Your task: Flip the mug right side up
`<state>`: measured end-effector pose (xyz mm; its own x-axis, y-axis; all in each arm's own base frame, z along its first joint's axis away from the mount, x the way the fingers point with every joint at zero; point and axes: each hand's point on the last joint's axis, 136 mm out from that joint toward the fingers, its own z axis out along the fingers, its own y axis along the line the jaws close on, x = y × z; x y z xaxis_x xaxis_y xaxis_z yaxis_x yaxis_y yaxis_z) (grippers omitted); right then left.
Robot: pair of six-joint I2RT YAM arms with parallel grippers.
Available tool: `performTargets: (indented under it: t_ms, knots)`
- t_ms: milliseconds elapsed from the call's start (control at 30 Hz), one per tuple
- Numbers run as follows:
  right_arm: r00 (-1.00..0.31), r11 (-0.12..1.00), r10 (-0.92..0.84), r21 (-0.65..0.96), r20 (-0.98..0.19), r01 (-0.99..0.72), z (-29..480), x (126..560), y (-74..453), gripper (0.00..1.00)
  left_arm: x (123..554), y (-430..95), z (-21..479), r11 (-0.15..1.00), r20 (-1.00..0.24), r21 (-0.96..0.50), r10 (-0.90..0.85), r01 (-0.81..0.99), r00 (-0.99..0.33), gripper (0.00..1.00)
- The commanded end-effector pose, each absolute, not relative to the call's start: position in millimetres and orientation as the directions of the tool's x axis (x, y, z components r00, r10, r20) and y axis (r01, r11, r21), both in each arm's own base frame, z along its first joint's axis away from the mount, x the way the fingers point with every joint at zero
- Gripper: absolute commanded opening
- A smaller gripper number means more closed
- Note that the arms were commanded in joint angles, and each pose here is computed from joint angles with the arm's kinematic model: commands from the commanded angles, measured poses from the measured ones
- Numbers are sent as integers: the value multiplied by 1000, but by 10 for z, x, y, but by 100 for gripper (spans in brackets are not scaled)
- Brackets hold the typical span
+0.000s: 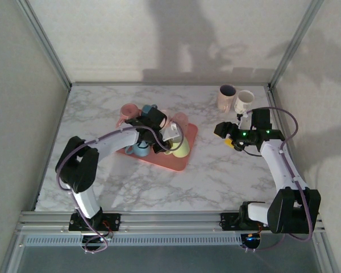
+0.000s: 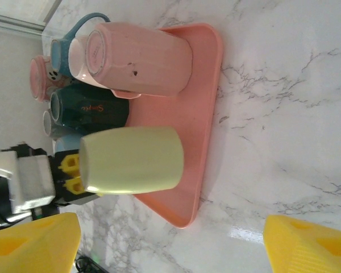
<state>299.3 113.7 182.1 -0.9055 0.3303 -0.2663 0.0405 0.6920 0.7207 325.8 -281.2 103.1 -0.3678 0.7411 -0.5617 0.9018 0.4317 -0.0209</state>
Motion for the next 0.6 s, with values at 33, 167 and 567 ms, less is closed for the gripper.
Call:
performTargets:
  t_ms: [33,167,567]
  knots:
    - [-910,669,311,743,-273,6,1892,2876,1173,84,3362,-2875,1842,540,-765,-122,483,833,-425,0]
    - [-910,652,289,757,-296,-38,1951,2801,1217,84,3310,-2758,2265,589,-846,-196,303,784,-440,0]
    - [-895,476,243,850,-374,-226,2332,2655,1465,83,3135,-2392,3267,580,-810,-567,-262,584,-525,0]
